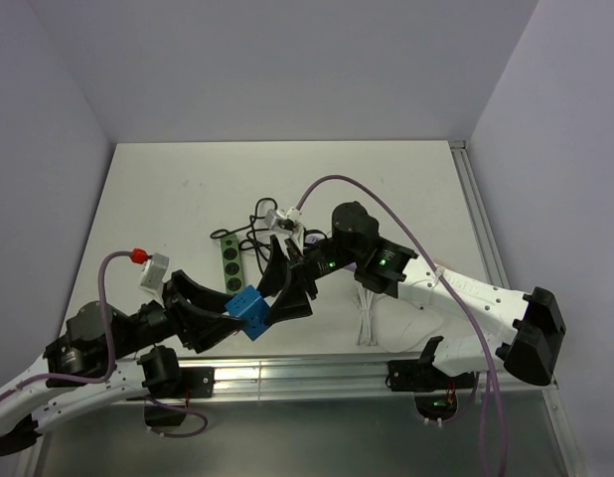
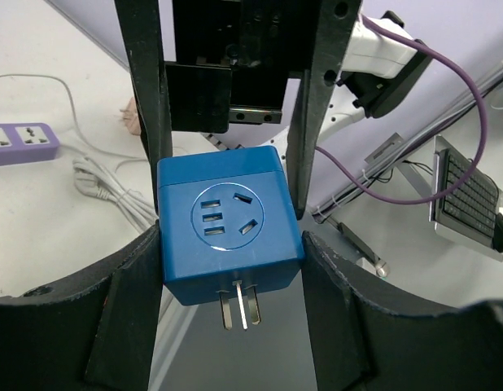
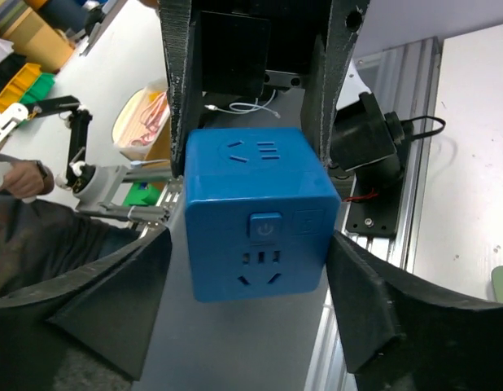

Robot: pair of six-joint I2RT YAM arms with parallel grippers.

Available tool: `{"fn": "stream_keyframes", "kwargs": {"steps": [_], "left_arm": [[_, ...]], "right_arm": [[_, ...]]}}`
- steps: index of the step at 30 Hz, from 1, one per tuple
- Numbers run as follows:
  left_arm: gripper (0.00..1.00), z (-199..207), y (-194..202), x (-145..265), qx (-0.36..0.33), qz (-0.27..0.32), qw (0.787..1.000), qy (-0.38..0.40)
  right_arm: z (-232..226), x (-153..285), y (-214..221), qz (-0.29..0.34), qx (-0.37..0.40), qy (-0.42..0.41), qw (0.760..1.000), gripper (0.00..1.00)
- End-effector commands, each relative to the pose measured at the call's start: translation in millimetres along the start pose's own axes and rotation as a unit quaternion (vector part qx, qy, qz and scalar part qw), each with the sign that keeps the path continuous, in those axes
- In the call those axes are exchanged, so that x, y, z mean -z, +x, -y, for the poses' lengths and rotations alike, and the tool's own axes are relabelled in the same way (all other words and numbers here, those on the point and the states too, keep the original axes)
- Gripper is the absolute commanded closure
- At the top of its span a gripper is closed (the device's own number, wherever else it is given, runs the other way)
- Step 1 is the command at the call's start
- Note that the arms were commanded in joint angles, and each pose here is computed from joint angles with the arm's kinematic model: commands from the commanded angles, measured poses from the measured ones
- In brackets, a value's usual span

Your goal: Insert the plug

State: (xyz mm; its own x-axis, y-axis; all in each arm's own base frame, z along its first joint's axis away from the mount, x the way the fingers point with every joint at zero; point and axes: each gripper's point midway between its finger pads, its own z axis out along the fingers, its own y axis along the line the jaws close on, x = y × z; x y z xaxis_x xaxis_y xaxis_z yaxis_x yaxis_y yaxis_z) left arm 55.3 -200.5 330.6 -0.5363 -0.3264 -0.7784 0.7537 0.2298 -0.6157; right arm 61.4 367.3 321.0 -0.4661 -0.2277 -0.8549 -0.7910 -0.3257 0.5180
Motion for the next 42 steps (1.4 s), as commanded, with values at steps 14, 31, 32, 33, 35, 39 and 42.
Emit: {"fn": "stream_keyframes", "kwargs": {"steps": [14,31,32,33,35,39,42], "left_arm": [[1.0,16.4,-15.2,-2.3,0.012,0.028,0.999,0.033],[1.0,14.3,-12.9,-0.5,0.008,0.025,0.999,0.03],[1.0,14.3,-12.4,-0.3,0.009,0.025,0.999,0.031],[1.0,13.4,-11.3,-0.7,0.009,0.024,0.999,0.03],[1.0,11.2,-9.7,-0.9,0.009,0.022,0.999,0.025],[1.0,-0.9,-9.0,-1.6,0.019,0.019,1.0,-0.012],[0.66,-34.7,-11.7,1.4,0.041,0.026,0.992,-0.117]], "right_arm": [[-32.6,-13.8,-21.2,-0.007,0.037,-0.093,0.995,0.32],[-42.9,-29.4,-22.2,-0.025,0.039,-0.13,0.99,0.26],[-42.4,-29.9,-23.0,-0.024,0.039,-0.13,0.991,0.33],[-42.7,-30.5,-23.4,-0.024,0.038,-0.13,0.991,0.36],[-41.7,-31.8,-25.7,-0.023,0.034,-0.128,0.991,0.52],[-30.5,-37.4,-32.9,-0.02,0.042,-0.098,0.994,0.92],[-0.8,-38.4,-22.8,-0.048,0.022,-0.015,0.998,1.0]]}}
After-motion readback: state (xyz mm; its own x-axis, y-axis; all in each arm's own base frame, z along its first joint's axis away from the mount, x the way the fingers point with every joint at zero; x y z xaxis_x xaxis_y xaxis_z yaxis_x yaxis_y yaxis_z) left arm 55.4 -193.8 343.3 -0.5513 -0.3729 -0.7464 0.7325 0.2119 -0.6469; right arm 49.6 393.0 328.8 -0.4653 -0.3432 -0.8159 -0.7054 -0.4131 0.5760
